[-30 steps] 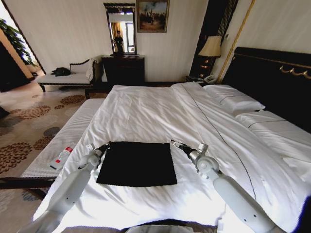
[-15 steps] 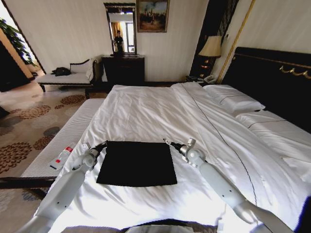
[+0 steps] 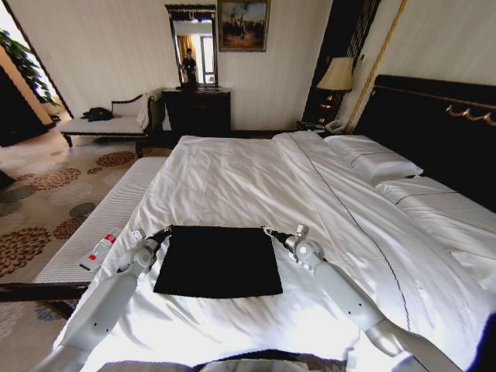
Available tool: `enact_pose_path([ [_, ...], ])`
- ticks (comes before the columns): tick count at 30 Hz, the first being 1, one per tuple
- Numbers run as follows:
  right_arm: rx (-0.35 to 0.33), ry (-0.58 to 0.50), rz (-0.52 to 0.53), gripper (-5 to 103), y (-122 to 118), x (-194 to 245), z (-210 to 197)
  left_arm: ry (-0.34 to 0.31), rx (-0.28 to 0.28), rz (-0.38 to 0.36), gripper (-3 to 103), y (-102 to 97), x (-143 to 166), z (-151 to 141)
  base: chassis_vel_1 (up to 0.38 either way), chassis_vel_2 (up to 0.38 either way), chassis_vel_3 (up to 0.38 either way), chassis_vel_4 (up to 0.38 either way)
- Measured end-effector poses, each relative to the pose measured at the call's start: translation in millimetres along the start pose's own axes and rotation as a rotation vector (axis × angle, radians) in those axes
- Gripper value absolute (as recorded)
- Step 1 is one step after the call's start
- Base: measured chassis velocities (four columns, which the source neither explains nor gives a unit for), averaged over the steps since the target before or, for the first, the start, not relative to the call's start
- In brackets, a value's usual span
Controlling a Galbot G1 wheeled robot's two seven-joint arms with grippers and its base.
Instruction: Fold the clothes on the bed.
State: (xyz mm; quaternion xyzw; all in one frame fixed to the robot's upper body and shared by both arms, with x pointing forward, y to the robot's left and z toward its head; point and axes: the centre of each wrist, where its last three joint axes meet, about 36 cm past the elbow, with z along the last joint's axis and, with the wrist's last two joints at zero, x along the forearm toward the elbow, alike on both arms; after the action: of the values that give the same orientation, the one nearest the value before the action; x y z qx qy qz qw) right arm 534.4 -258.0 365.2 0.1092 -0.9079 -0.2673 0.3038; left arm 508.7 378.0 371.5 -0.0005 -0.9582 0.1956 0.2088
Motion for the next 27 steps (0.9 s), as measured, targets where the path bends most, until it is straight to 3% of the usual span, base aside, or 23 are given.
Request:
enact_pose_path([
  [2, -0.001, 0.000, 0.000, 61, 0, 0, 0, 0.001, 0.000, 0.000, 0, 0.0, 0, 0, 0.000, 0.000, 0.000, 0.000],
  [3, -0.002, -0.001, 0.000, 51, 0, 0, -1, 0.002, -0.001, 0.000, 0, -0.2, 0, 0, 0.000, 0.000, 0.000, 0.000],
  [5, -0.001, -0.002, 0.000, 51, 0, 1, -1, 0.002, -0.002, 0.000, 0, -0.2, 0, 1, 0.000, 0.000, 0.000, 0.000],
  [8, 0.003, -0.004, 0.002, 35, -1, 3, -3, 0.002, -0.002, 0.000, 0, 0.1, 0, 1, 0.000, 0.000, 0.000, 0.000],
  [11, 0.009, -0.003, 0.003, 29, -1, 5, -3, 0.001, -0.003, 0.000, 0, 0.0, 0, 1, 0.000, 0.000, 0.000, 0.000],
  [14, 0.012, -0.002, 0.000, 13, 0, 7, -2, -0.001, -0.003, 0.001, 0, -0.9, 0, 0, 0.000, 0.000, 0.000, 0.000],
  [16, 0.012, -0.002, 0.000, 13, 0, 8, -2, -0.001, -0.003, 0.002, 0, -1.1, 0, 0, 0.000, 0.000, 0.000, 0.000],
  [17, 0.011, -0.003, -0.003, 3, 1, 9, -2, -0.003, -0.003, 0.003, 0, -2.4, 0, -1, 0.000, 0.000, 0.000, 0.000],
  [27, -0.002, -0.027, -0.015, 0, 7, 18, -9, -0.022, -0.005, 0.015, 0, -11.5, 6, -6, 0.000, 0.000, 0.000, 0.000],
])
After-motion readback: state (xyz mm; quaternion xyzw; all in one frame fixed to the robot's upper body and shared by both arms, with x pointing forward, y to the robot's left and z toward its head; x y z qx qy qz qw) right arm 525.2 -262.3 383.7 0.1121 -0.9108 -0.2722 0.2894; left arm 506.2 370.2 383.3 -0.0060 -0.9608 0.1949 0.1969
